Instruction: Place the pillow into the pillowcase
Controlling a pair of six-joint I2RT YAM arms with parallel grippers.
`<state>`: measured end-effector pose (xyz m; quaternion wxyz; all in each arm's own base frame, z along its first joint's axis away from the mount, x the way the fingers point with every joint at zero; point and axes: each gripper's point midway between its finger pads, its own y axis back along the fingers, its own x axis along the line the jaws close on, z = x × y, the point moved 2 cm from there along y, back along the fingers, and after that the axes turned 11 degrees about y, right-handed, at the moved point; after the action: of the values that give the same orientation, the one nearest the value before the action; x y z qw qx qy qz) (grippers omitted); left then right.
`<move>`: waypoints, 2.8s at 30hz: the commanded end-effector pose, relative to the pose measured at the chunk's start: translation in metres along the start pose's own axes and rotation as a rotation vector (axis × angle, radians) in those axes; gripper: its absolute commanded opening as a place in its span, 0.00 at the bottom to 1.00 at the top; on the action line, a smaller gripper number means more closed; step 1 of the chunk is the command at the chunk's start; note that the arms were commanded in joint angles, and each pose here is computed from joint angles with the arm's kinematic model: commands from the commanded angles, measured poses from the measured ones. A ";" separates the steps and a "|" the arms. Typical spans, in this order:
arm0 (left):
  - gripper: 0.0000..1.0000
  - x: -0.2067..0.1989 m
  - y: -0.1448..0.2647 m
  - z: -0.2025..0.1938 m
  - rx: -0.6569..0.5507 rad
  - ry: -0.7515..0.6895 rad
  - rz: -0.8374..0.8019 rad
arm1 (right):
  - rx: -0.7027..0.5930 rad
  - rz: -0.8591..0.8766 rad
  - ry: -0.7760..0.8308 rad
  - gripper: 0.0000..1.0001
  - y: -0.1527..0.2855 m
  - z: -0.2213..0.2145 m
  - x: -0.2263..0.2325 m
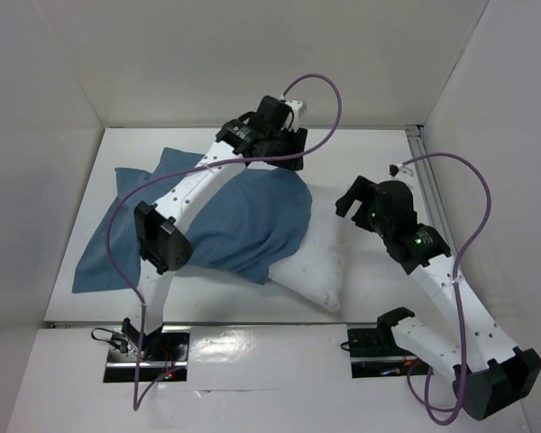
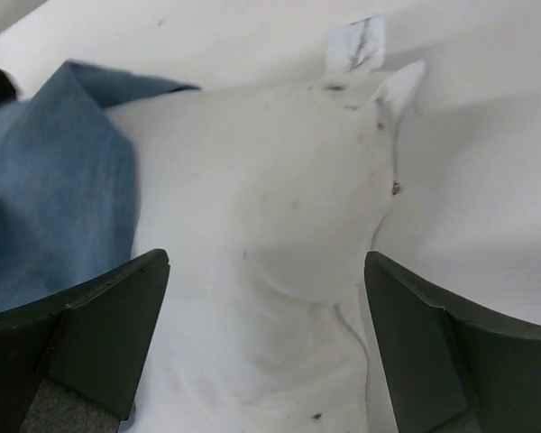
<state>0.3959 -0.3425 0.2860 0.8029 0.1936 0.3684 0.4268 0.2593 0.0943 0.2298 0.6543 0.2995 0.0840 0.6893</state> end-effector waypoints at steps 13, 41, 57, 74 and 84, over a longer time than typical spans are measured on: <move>0.20 0.043 -0.061 -0.014 0.015 0.014 0.198 | 0.220 0.081 -0.212 0.99 -0.054 -0.019 -0.037; 0.00 -0.212 0.198 0.020 -0.042 -0.054 -1.167 | 0.169 0.578 -0.253 0.00 -0.074 -0.023 0.077; 0.78 -0.166 0.078 0.018 0.019 0.024 -0.858 | -0.033 0.521 -0.257 0.03 -0.090 0.061 0.062; 0.29 0.032 0.135 -0.072 -0.250 0.088 0.142 | 0.158 0.432 -0.182 0.89 -0.038 0.014 0.012; 0.92 0.098 0.092 -0.233 -0.161 0.222 0.304 | 0.251 0.379 -0.155 0.92 -0.025 -0.024 -0.001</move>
<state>0.1849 -0.2053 0.1276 0.6959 0.2561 0.3749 0.5564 0.2761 0.1023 0.1947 0.4821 0.4514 0.0452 0.7495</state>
